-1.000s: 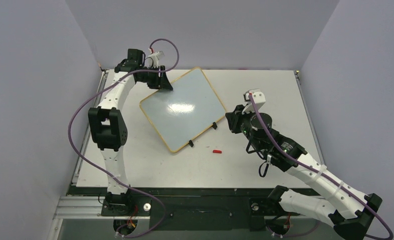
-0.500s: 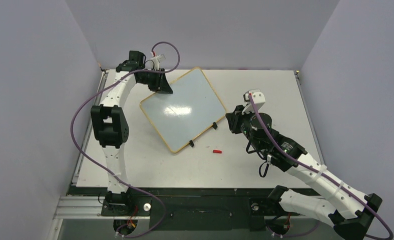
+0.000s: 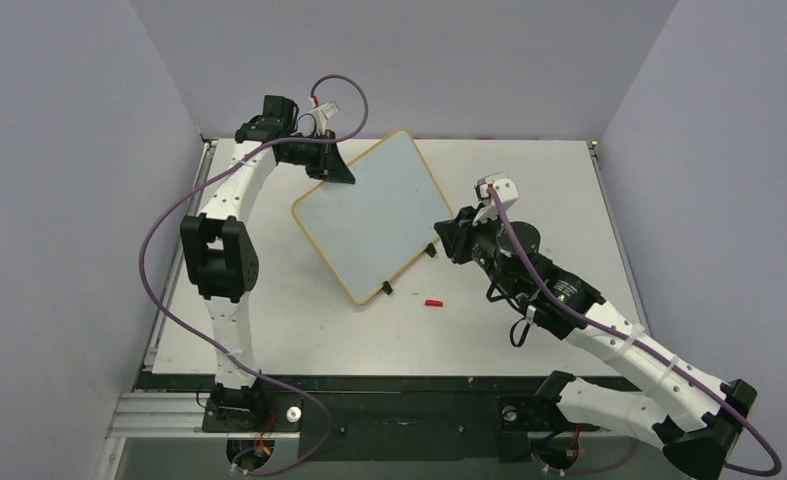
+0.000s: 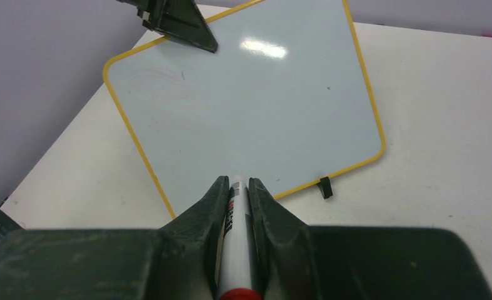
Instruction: Write a sentence on the whiteboard
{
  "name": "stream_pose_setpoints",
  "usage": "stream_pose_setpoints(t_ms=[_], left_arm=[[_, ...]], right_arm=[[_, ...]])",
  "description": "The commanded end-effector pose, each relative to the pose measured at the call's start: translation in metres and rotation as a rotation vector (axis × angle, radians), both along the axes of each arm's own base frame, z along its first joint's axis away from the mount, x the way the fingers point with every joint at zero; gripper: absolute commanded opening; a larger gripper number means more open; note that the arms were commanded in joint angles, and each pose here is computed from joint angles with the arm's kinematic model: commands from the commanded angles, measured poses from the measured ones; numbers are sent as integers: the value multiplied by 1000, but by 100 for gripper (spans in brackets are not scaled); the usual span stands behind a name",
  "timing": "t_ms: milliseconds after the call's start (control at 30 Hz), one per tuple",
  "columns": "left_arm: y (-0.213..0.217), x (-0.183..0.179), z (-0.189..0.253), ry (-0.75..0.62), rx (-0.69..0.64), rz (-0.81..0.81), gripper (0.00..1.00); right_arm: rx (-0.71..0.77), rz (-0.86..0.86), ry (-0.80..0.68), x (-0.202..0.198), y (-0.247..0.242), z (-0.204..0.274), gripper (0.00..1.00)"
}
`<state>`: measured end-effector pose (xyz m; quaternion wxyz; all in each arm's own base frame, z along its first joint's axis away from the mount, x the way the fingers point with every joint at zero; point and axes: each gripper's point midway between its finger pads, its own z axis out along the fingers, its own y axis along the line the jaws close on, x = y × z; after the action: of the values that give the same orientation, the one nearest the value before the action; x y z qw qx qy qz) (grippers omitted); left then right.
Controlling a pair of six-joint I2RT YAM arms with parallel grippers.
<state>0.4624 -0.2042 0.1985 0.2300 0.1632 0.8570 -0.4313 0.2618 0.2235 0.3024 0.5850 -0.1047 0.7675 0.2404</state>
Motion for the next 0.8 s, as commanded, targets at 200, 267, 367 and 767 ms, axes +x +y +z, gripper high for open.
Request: stream_pose_setpoints(t_ms=[200, 267, 367, 767], left_arm=[[1, 0, 29, -283, 128, -23, 0], [0, 1, 32, -297, 123, -18, 0], [-1, 0, 35, -308, 112, -23, 0], [-4, -6, 49, -346, 2, -59, 3]], right_arm=[[111, 324, -165, -2, 87, 24, 0], [129, 389, -196, -4, 104, 26, 0], [160, 485, -219, -7, 130, 22, 0], [229, 581, -230, 18, 194, 5, 0]])
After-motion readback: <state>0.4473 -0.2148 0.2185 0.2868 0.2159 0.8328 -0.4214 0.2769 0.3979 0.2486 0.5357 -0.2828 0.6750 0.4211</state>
